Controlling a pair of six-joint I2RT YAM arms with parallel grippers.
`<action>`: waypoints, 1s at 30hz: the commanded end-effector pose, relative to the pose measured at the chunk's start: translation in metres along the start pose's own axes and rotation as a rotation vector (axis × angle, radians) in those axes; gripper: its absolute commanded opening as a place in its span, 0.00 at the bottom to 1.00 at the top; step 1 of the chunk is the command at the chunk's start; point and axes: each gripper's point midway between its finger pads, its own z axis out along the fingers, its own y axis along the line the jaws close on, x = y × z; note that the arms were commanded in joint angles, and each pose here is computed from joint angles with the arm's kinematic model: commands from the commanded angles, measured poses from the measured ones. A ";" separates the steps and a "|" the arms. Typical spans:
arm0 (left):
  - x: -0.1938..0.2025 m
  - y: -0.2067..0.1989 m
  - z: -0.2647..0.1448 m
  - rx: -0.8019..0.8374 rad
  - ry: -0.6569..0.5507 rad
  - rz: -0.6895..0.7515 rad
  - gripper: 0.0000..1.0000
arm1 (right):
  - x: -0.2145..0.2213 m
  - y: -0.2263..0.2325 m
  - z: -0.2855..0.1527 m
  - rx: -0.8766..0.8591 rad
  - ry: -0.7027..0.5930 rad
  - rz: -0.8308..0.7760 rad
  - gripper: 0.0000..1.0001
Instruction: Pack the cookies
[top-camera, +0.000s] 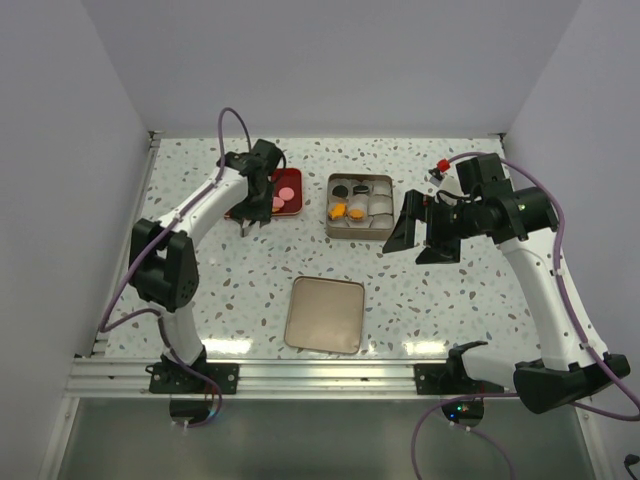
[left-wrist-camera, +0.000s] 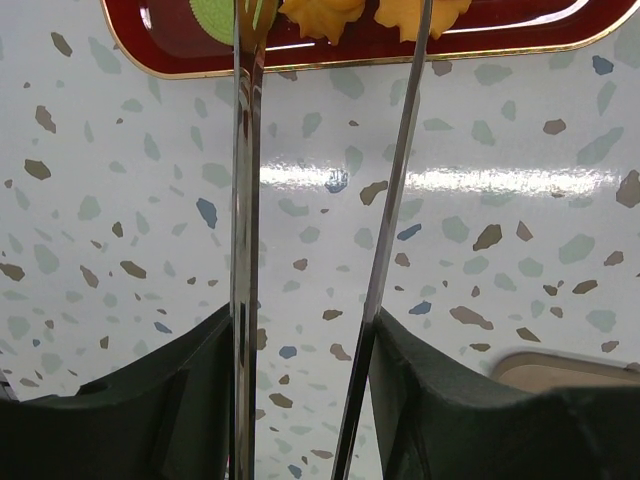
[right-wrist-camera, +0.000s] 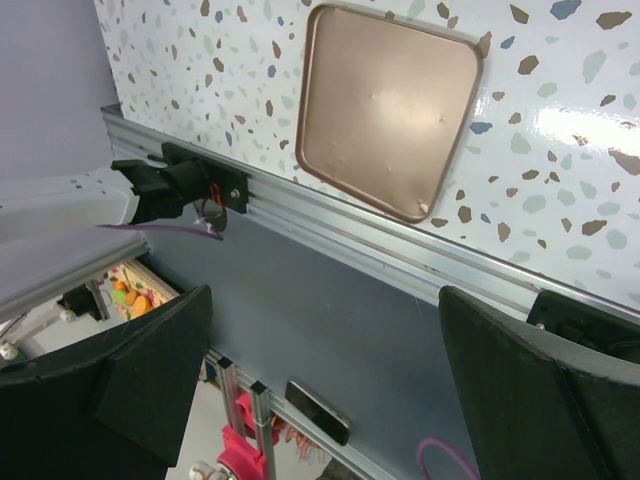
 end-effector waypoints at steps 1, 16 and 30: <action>-0.007 0.004 0.002 -0.020 -0.001 -0.021 0.54 | 0.003 0.003 -0.001 -0.015 0.006 -0.026 0.99; -0.007 0.006 0.009 -0.035 0.032 -0.040 0.52 | 0.004 0.002 0.002 -0.005 0.020 -0.035 0.99; 0.001 0.012 0.018 -0.021 0.072 -0.054 0.49 | 0.004 0.003 0.003 -0.005 0.020 -0.038 0.99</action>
